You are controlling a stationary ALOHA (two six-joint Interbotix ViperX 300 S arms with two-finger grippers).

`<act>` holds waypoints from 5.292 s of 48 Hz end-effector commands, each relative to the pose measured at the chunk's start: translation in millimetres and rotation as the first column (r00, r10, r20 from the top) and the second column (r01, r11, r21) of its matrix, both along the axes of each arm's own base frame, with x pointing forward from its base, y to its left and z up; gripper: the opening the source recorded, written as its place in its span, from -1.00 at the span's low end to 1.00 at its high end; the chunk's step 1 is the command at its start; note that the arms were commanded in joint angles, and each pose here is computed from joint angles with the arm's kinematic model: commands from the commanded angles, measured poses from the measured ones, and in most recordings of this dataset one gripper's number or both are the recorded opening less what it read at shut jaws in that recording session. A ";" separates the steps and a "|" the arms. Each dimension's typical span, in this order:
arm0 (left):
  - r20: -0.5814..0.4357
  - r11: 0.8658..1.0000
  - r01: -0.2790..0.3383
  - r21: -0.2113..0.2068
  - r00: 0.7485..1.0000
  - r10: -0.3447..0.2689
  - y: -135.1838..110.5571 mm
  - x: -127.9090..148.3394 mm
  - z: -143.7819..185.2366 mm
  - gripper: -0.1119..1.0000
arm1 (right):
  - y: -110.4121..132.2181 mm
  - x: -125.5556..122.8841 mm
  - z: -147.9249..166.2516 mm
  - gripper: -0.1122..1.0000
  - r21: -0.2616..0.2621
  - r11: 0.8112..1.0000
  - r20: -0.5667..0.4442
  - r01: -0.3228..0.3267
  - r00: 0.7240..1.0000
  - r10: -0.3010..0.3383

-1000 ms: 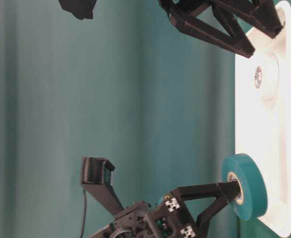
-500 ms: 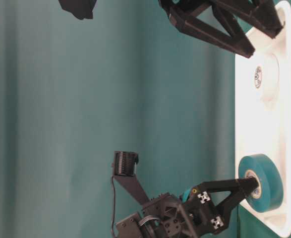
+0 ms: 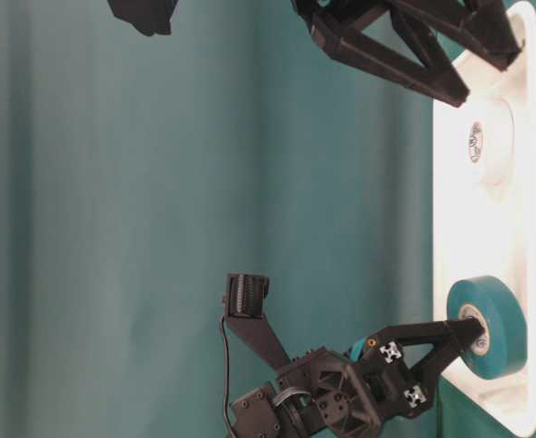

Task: Put the tape alternately from left to right into the white case.
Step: 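Lift the teal roll with the left gripper and carry it into the tray, then release the teal roll in the tray and pull the left gripper back, then move the right gripper onto the yellow tape roll and grasp it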

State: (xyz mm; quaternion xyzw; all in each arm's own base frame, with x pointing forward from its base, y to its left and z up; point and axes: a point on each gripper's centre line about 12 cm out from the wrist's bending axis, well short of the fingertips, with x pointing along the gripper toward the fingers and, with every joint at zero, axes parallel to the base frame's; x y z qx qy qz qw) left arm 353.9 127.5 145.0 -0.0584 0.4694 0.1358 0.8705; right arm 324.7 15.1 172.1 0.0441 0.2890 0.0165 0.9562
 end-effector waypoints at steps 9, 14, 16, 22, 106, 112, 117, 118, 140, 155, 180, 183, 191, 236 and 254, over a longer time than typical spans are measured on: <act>0.043 1.000 0.004 0.021 0.999 -0.005 2.5 4.9 14.7 -0.83 | 2.0 3.9 8.4 0.61 0.004 1.000 0.035 -0.006 0.999 0.006; 0.037 1.000 0.016 0.024 0.999 -0.017 -0.2 4.4 13.8 -0.53 | 2.2 4.3 9.0 0.61 0.007 1.000 0.041 -0.006 0.999 0.006; 0.038 0.999 0.023 0.026 0.999 -0.024 -1.9 4.9 14.4 -0.35 | 2.1 3.9 8.5 0.61 0.007 1.000 0.039 -0.006 0.999 0.006; 0.050 0.999 0.042 0.033 0.998 -0.044 -7.6 6.2 20.1 0.33 | 2.1 4.3 9.0 0.61 0.009 1.000 0.041 -0.004 0.999 0.004; 0.350 0.905 0.404 0.133 0.835 -0.424 -161.9 -10.9 60.4 0.88 | 2.6 5.1 10.7 0.61 0.011 1.000 0.060 -0.009 0.998 0.008; 0.346 0.897 0.424 0.130 0.828 -0.441 -169.1 -13.0 58.4 0.87 | 2.6 4.4 9.6 0.61 0.011 1.000 0.057 -0.009 0.998 0.008; 0.353 0.894 0.429 0.127 0.823 -0.445 -172.6 -14.3 57.1 0.87 | 2.6 4.0 9.1 0.61 0.014 1.000 0.055 -0.007 0.998 0.006; 0.357 0.895 0.428 0.125 0.823 -0.443 -173.1 -14.6 56.6 0.88 | 2.6 4.0 9.1 0.61 0.014 1.000 0.055 -0.007 0.998 0.006; 0.380 0.915 0.397 0.078 0.837 -0.395 -173.2 -17.3 52.8 0.88 | 2.6 4.4 9.6 0.61 0.012 1.000 0.057 -0.008 0.998 0.007; 0.379 0.915 0.396 0.076 0.838 -0.394 -173.3 -16.7 52.3 0.87 | 8.7 5.1 11.2 0.61 0.014 1.000 0.061 -0.025 0.998 0.024; 0.376 0.915 0.397 0.076 0.838 -0.395 -173.4 -16.0 51.2 0.87 | 51.0 0.0 12.1 0.61 0.061 0.990 0.059 -0.126 0.991 0.122; 0.377 0.915 0.397 0.077 0.838 -0.395 -173.4 -15.9 51.4 0.87 | 53.5 -0.4 12.2 0.61 0.066 0.989 0.060 -0.131 0.990 0.128; 0.376 0.915 0.397 0.076 0.838 -0.395 -173.3 -16.3 50.9 0.87 | 53.9 -0.8 11.7 0.61 0.075 0.989 0.054 -0.126 0.991 0.122; 0.380 0.916 0.394 0.076 0.838 -0.392 -172.9 -15.1 52.5 0.87 | 77.2 -47.0 -30.5 0.61 0.150 0.986 -0.396 0.073 0.918 -0.008; 0.380 0.916 0.394 0.076 0.838 -0.392 -173.1 -14.4 52.8 0.87 | 77.0 -49.2 -32.4 0.61 0.156 0.983 -0.410 0.096 0.912 -0.024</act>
